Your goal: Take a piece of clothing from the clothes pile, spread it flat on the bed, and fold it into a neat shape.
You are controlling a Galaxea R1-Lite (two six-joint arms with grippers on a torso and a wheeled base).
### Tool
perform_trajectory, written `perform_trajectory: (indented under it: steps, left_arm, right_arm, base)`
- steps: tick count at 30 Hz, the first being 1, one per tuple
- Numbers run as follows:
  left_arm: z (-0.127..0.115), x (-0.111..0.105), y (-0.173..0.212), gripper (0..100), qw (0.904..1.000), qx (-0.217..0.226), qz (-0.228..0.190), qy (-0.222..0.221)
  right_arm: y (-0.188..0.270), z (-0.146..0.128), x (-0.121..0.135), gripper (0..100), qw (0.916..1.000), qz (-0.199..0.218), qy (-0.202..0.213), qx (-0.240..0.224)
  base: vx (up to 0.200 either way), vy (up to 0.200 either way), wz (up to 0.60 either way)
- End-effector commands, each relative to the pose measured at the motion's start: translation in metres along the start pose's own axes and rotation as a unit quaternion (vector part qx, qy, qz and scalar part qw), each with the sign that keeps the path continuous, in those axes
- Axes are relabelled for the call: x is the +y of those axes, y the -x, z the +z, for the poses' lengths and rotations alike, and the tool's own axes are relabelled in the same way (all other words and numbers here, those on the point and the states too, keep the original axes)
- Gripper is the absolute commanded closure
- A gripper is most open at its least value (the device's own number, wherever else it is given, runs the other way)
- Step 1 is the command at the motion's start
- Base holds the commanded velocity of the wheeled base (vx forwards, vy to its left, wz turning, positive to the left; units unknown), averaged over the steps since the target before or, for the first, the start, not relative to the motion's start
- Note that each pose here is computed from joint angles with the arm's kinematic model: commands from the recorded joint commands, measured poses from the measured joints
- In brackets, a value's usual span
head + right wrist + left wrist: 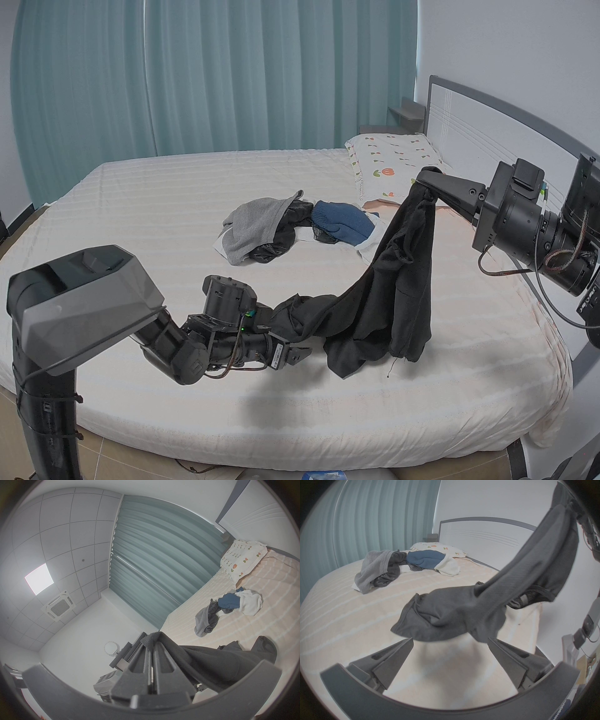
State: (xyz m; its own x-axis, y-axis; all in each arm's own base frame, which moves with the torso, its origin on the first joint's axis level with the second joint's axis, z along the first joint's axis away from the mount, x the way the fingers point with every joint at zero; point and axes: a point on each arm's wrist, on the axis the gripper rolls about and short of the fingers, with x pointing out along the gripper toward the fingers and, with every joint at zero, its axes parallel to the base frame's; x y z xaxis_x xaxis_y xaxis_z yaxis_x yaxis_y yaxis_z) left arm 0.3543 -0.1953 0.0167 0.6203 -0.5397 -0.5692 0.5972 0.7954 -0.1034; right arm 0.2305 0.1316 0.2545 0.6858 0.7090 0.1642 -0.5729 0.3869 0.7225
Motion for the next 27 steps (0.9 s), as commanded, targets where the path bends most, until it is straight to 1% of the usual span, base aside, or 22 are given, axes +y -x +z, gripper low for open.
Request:
perform_trajectory:
  steps: [1, 6, 7, 9, 13, 16, 19, 20, 21, 22, 24, 25, 26, 27]
  left_arm:
    - [-0.012, 0.009, -0.043, 0, 0.9998, 0.005, 0.02, 0.003]
    - [-0.015, 0.013, -0.051, 0, 0.9997, 0.006, 0.025, 0.004]
    - [-0.015, 0.015, -0.052, 100, 0.9996, 0.005, 0.027, 0.006]
    - [-0.014, 0.016, -0.054, 100, 0.9995, 0.002, 0.029, 0.012]
    - [-0.013, 0.017, -0.051, 100, 0.9982, -0.001, 0.035, 0.048]
    - [-0.006, 0.016, -0.043, 100, 0.9977, -0.012, 0.035, 0.057]
    - [0.023, 0.01, -0.017, 100, 0.9937, -0.055, 0.031, 0.093]
    - [0.027, 0.008, -0.013, 100, 0.9929, -0.06, 0.03, 0.098]
    - [0.042, 0.003, 0.003, 100, 0.9884, -0.082, 0.029, 0.125]
    - [0.053, -0.001, 0.016, 100, 0.9848, -0.098, 0.028, 0.141]
    - [0.07, -0.007, 0.038, 100, 0.9789, -0.12, 0.021, 0.164]
    - [0.082, -0.011, 0.055, 100, 0.9744, -0.131, 0.015, 0.182]
    - [0.082, -0.011, 0.055, 100, 0.9744, -0.131, 0.015, 0.182]
    - [0.096, -0.02, 0.08, 100, 0.9687, -0.133, 0.006, 0.21]
  right_arm:
    - [0.004, 0.003, 0.001, 100, 1.0, 0.0, 0.002, -0.005]
    - [0.005, 0.006, -0.003, 100, 0.9999, -0.008, 0.003, -0.01]
    - [0.004, 0.006, -0.005, 100, 0.9999, -0.011, 0.002, -0.01]
    - [0.003, 0.007, -0.009, 100, 0.9998, -0.018, 0.002, -0.012]
    - [0.0, 0.006, -0.019, 100, 0.9995, -0.031, -0.001, -0.009]
    - [-0.003, 0.002, -0.027, 100, 0.9992, -0.04, -0.006, 0.001]
    - [-0.014, -0.007, -0.048, 100, 0.9974, -0.068, -0.017, 0.018]
    - [-0.016, -0.008, -0.051, 100, 0.9971, -0.071, -0.017, 0.019]
    - [-0.022, -0.012, -0.064, 100, 0.9959, -0.085, -0.02, 0.025]
    - [-0.027, -0.015, -0.07, 100, 0.9951, -0.092, -0.02, 0.029]
    - [-0.033, -0.02, -0.08, 100, 0.9942, -0.1, -0.02, 0.034]
    - [-0.037, -0.021, -0.084, 100, 0.994, -0.102, -0.019, 0.033]
    - [-0.037, -0.021, -0.084, 100, 0.994, -0.102, -0.019, 0.033]
    - [-0.043, -0.022, -0.09, 100, 0.9935, -0.108, -0.018, 0.03]
  base:
    - [0.0, 0.0, 0.0]
    - [0.0, 0.0, 0.0]
    - [0.0, 0.0, 0.0]
    - [0.0, 0.0, 0.0]
    - [0.0, 0.0, 0.0]
    - [0.0, 0.0, 0.0]
    - [0.0, 0.0, 0.0]
    - [0.0, 0.0, 0.0]
    - [0.0, 0.0, 0.0]
    - [0.0, 0.0, 0.0]
    - [0.0, 0.0, 0.0]
    - [0.0, 0.0, 0.0]
    - [0.0, 0.0, 0.0]
    - [0.0, 0.0, 0.0]
